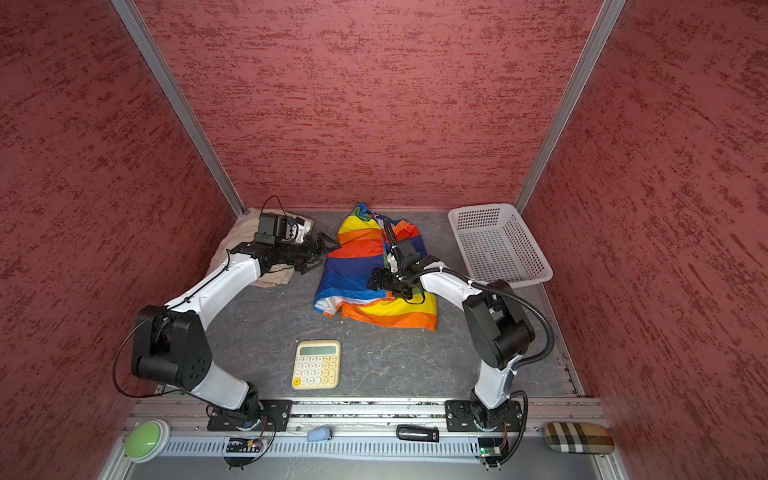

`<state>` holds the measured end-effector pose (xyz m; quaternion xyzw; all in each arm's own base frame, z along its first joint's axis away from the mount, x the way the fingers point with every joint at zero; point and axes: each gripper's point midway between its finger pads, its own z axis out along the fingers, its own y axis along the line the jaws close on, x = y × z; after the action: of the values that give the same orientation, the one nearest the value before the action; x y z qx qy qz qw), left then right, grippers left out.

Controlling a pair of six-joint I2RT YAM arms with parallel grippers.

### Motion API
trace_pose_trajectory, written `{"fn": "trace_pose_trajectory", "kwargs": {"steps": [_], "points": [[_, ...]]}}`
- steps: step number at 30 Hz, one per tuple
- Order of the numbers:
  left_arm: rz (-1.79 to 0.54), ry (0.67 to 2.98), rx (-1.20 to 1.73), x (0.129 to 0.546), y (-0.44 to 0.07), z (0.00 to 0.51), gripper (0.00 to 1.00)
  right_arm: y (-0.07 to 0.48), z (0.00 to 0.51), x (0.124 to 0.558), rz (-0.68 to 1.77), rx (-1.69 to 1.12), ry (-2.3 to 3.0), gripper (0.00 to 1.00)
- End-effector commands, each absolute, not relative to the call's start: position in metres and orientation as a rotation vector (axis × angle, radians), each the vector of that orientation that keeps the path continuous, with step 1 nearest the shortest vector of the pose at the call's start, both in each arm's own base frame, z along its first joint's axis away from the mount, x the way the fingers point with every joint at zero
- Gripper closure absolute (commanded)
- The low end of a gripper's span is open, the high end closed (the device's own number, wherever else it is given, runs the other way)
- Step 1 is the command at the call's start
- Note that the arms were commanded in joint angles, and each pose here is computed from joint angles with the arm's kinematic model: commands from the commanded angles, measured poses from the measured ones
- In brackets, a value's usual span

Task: Fold and stack the shorts

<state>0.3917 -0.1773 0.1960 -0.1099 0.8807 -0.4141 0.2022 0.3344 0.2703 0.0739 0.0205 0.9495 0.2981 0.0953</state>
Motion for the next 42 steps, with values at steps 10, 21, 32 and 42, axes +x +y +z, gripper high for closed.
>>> {"fn": "trace_pose_trajectory", "kwargs": {"steps": [10,21,32,42], "points": [[-1.175,2.453,-0.279,0.382,-0.179,0.199,0.01,0.268,0.028,0.342,0.72,0.064,2.832,0.53],[-1.186,2.469,-0.281,0.379,-0.183,0.194,0.01,0.161,0.074,0.331,0.137,-0.087,2.849,1.0],[-1.241,2.456,-0.236,0.393,-0.216,0.204,0.01,0.123,0.18,0.39,0.218,0.124,2.619,0.19],[-1.286,2.304,-0.439,0.419,-0.183,0.218,0.01,0.313,0.152,0.402,1.11,0.101,2.583,0.01]]}}
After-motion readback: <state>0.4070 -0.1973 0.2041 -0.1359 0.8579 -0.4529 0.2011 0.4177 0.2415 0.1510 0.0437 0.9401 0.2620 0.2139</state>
